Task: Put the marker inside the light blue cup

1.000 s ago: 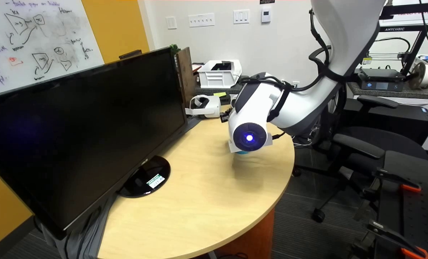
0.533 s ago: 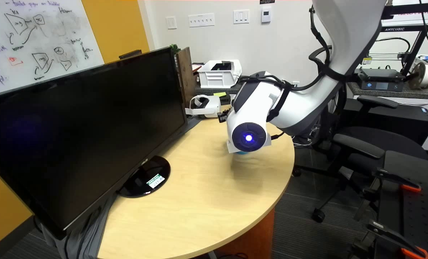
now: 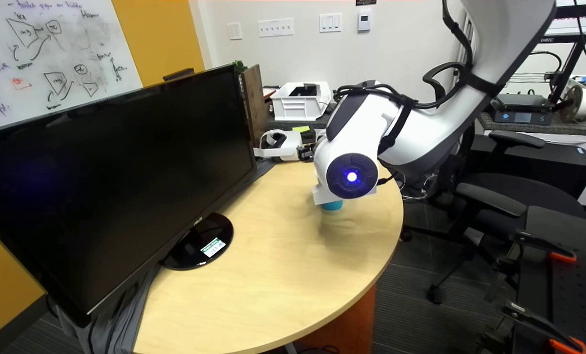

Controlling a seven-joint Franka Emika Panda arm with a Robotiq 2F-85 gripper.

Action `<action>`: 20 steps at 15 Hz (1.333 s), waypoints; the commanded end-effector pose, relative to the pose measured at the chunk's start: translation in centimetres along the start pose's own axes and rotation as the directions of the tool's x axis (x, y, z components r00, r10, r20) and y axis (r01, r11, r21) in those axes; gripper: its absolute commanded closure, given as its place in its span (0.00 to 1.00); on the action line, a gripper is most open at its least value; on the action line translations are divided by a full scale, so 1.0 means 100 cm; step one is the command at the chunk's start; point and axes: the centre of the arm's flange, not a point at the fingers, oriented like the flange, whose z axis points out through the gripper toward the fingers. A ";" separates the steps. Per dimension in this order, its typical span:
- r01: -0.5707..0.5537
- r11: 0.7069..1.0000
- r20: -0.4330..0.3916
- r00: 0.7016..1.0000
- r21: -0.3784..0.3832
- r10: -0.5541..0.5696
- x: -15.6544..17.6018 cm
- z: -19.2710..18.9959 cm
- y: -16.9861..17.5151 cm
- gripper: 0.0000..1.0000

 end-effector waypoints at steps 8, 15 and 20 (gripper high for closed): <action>-0.018 0.971 0.256 0.966 0.236 -0.045 0.037 -0.035 0.039 0.00; -0.027 0.962 0.282 0.958 0.272 -0.053 0.037 -0.035 0.033 0.00; -0.026 0.962 0.284 0.957 0.273 -0.055 0.036 -0.036 0.033 0.00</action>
